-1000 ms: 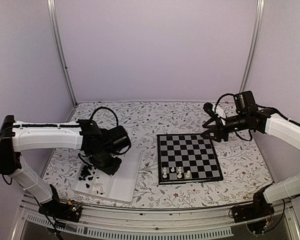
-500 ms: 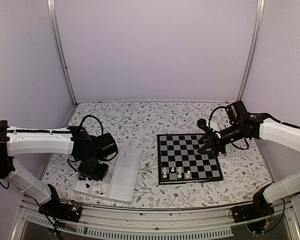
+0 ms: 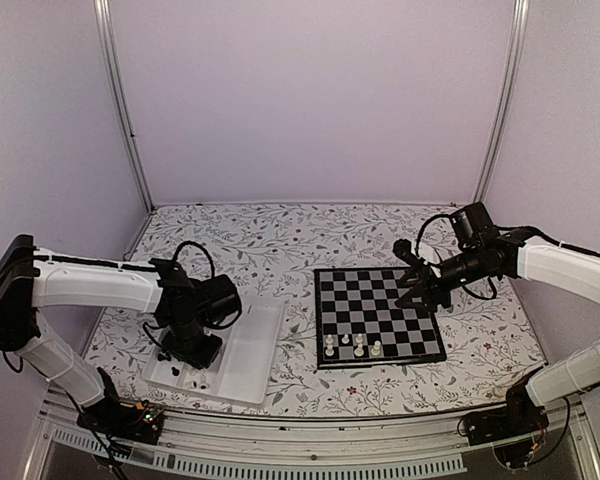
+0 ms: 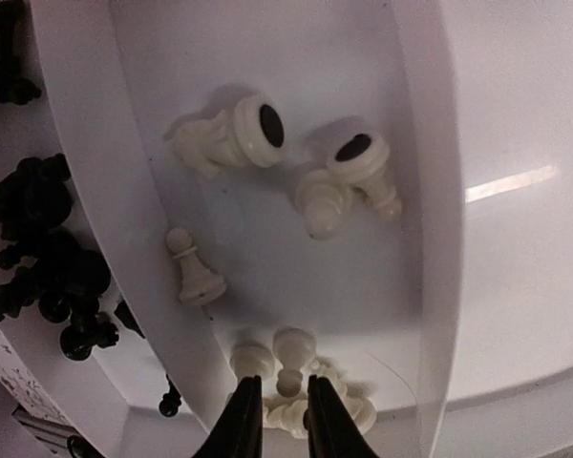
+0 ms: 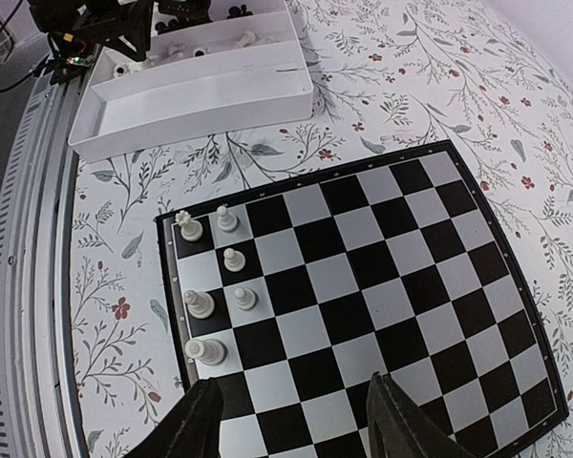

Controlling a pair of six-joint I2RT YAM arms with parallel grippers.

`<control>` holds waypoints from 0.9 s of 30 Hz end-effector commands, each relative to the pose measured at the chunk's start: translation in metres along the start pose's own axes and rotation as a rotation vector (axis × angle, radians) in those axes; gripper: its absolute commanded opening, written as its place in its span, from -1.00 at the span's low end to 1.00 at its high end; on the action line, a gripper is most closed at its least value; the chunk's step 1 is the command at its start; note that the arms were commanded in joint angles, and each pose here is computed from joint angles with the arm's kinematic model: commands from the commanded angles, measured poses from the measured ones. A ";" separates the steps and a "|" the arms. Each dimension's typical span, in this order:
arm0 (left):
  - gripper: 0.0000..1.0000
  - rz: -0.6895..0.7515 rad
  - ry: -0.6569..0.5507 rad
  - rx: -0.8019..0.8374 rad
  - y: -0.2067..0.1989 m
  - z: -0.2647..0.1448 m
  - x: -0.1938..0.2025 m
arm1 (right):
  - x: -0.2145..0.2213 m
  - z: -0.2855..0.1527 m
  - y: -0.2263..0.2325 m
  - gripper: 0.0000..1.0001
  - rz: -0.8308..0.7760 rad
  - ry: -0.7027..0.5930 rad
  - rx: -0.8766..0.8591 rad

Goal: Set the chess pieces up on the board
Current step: Pick up the chess piece from the storage box.

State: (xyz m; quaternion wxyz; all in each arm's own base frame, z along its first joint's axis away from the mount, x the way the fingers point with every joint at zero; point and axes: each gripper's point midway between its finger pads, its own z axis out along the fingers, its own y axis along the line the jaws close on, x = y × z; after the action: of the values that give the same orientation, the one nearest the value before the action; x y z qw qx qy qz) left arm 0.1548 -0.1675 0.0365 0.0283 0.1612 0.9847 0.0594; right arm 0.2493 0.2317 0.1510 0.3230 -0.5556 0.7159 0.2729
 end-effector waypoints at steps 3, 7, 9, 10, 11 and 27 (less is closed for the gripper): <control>-0.59 -0.002 0.041 0.005 0.002 0.010 0.007 | 0.009 0.005 0.002 0.08 0.004 0.026 -0.007; -0.60 0.009 0.044 0.013 -0.001 0.014 0.006 | 0.010 0.006 0.001 0.08 0.004 0.030 -0.006; -0.64 0.015 0.048 0.021 -0.004 0.015 0.004 | 0.011 0.006 0.001 0.08 0.005 0.032 -0.005; -0.68 0.017 0.049 0.023 -0.006 0.015 0.003 | 0.011 0.006 0.001 0.08 0.005 0.032 -0.005; -0.72 0.019 0.048 0.027 -0.007 0.014 0.002 | 0.011 0.006 0.001 0.08 0.006 0.034 -0.004; -0.83 0.181 -0.235 0.209 -0.091 -0.117 -0.085 | 0.014 0.008 -0.002 0.08 0.009 0.047 0.006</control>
State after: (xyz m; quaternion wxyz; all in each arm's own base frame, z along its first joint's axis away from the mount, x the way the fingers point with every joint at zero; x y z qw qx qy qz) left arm 0.1886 -0.2499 0.1203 0.0941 0.2025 0.9743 -0.0292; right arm 0.2507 0.2278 0.1396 0.3112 -0.5534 0.7269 0.2616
